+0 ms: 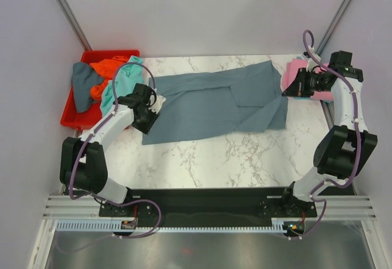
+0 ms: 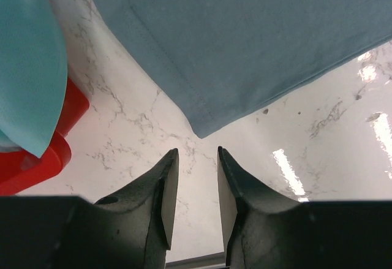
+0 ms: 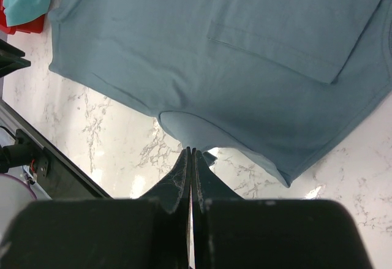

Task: Fold and stack the t-shirts
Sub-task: Fold the tshirt

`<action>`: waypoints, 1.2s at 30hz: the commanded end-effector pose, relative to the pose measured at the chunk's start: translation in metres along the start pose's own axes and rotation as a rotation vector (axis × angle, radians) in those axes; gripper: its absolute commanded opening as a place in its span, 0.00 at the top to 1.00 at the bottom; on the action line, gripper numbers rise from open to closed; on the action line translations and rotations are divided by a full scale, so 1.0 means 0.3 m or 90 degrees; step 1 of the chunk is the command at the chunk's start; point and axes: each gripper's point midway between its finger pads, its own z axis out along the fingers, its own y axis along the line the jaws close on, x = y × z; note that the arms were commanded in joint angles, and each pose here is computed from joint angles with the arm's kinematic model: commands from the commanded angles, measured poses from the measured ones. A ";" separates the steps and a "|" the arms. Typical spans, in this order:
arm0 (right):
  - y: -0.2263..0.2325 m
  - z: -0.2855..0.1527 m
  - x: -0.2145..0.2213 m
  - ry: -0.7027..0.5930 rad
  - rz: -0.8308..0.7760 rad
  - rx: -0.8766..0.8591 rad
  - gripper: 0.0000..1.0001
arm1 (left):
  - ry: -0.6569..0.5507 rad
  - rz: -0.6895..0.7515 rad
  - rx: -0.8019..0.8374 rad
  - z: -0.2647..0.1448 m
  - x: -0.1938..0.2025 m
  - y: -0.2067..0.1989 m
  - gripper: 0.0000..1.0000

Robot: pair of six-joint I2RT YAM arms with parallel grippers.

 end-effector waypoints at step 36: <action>0.007 -0.031 -0.054 -0.029 -0.037 0.015 1.00 | 0.027 0.227 0.102 0.201 0.106 -0.068 0.59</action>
